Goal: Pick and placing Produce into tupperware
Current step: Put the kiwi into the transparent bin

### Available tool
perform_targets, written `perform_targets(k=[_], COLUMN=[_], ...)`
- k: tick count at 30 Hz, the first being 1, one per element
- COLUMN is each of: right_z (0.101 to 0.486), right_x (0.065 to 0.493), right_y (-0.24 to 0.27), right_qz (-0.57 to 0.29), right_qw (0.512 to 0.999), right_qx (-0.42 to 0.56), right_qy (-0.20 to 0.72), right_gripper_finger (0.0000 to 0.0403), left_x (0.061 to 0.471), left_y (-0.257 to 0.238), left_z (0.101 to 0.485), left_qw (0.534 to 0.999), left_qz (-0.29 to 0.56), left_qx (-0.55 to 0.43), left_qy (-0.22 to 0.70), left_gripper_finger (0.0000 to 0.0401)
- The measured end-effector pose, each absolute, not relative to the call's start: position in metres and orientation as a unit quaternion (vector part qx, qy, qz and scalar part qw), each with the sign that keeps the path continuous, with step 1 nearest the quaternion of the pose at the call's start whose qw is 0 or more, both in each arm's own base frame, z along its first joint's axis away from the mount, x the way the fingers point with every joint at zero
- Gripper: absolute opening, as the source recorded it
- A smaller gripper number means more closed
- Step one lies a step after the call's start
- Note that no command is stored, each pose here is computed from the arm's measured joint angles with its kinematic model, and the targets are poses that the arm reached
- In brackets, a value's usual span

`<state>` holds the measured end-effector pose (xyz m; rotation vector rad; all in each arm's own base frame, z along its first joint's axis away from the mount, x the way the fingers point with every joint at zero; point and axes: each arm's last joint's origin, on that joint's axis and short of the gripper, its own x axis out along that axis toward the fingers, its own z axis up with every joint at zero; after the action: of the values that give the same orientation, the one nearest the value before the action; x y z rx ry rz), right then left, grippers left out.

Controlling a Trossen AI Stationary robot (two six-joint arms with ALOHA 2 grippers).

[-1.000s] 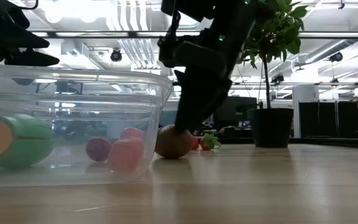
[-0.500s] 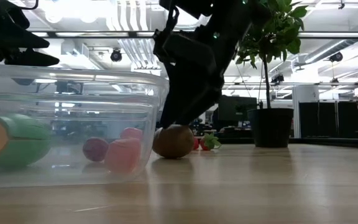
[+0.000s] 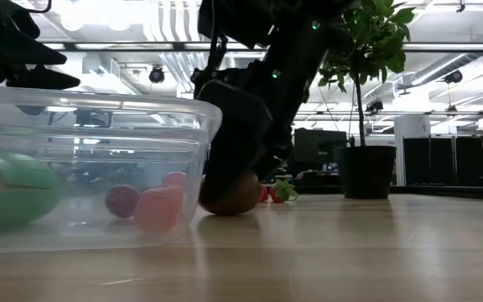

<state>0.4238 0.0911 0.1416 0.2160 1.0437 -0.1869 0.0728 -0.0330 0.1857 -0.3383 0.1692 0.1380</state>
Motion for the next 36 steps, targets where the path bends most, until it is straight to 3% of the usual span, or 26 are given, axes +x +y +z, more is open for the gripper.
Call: perform_targets(k=[12, 21, 28, 36], right_z=[0.142, 0.149, 0.159, 0.222], right_x=[0.418, 0.423, 0.421, 0.416], right_y=[0.089, 0.088, 0.084, 0.080], right_qz=[-0.099, -0.105, -0.115, -0.154], right_qw=[0.836, 0.844, 0.827, 0.841], right_qx=[0.090, 0.088, 0.076, 0.048], right_qy=[0.532, 0.518, 0.546, 0.517], right_gripper_finger=[0.0231, 0.0254, 0.0234, 0.0248], left_x=[0.073, 0.073, 0.073, 0.073], left_y=[-0.033, -0.033, -0.033, -0.033], left_z=[0.186, 0.186, 0.186, 0.186], left_qw=[0.980, 0.980, 0.980, 0.980], left_qz=[0.069, 0.069, 0.069, 0.069], left_qx=[-0.168, -0.168, -0.168, -0.168], left_qy=[0.084, 0.084, 0.085, 0.085], left_gripper_finger=[0.0192, 0.0192, 0.0192, 0.0192])
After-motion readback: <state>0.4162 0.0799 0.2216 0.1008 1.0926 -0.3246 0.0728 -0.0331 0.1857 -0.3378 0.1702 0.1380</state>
